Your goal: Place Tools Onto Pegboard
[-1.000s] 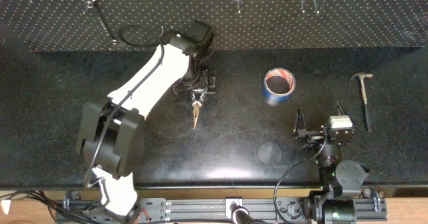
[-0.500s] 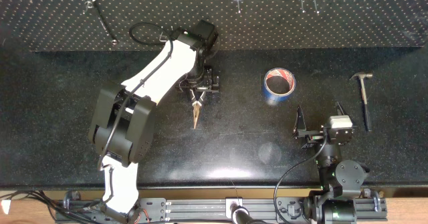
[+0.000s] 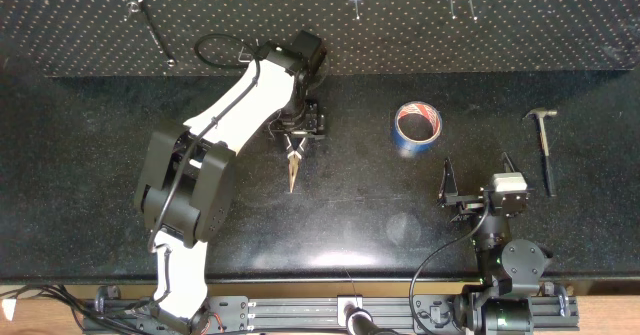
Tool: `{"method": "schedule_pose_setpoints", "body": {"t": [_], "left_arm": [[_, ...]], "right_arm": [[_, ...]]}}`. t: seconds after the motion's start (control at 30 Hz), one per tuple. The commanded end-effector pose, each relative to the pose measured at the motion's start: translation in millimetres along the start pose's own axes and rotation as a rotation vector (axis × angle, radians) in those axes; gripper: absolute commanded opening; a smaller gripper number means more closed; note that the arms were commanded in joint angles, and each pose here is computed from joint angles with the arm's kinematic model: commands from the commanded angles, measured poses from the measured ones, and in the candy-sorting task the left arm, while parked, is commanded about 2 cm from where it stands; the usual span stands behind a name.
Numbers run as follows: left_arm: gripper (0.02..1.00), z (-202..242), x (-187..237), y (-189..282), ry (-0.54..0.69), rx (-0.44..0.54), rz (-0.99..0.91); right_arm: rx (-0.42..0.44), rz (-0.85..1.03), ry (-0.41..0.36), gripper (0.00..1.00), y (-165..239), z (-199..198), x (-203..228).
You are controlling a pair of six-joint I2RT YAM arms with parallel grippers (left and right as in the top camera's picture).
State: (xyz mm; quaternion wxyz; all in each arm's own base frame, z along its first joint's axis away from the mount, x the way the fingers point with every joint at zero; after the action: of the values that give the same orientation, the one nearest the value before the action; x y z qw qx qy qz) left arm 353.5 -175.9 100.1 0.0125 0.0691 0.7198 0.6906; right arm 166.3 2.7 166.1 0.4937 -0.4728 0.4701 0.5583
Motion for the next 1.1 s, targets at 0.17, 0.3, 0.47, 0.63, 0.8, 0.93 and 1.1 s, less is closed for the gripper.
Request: {"method": "schedule_pose_setpoints", "body": {"t": [0.17,0.3,0.47,0.63,0.8,0.93,1.1], "left_arm": [[0.364,-1,-5,-6,0.007,0.0,0.006],[0.029,0,-5,-6,0.017,-0.01,0.003],[0.029,-1,-5,9,0.014,0.004,-0.037],[0.029,30,37,144,0.078,-0.174,-0.406],[0.029,64,78,223,0.27,-0.165,-1.156],[0.029,81,53,240,0.121,-0.315,-1.455],[0.029,84,12,228,0.167,-0.292,-1.552]], "right_arm": [[-0.001,0.0,0.007,0.976,0,0,1],[-0.001,0.0,0.007,0.976,0,0,1],[-0.001,0.0,0.007,0.976,0,0,1],[-0.001,0.0,0.007,0.976,0,0,1],[-0.001,0.0,0.007,0.976,0,0,1],[-0.001,0.0,0.007,0.976,0,0,1],[-0.001,0.0,0.007,0.976,0,0,1]]}}
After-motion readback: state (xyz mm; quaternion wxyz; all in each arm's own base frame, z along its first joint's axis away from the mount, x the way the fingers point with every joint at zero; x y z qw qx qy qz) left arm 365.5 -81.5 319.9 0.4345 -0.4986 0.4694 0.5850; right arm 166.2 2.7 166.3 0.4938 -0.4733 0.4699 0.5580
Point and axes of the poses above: each gripper's point midway between its finger pads, its own y axis back along the fingers, its own z axis along the line the jaws close on, x = y × z, the point moved 8 cm from there along y, back along the fingers, and after that the axes turned 7 degrees about -y, right-handed, at the moved point
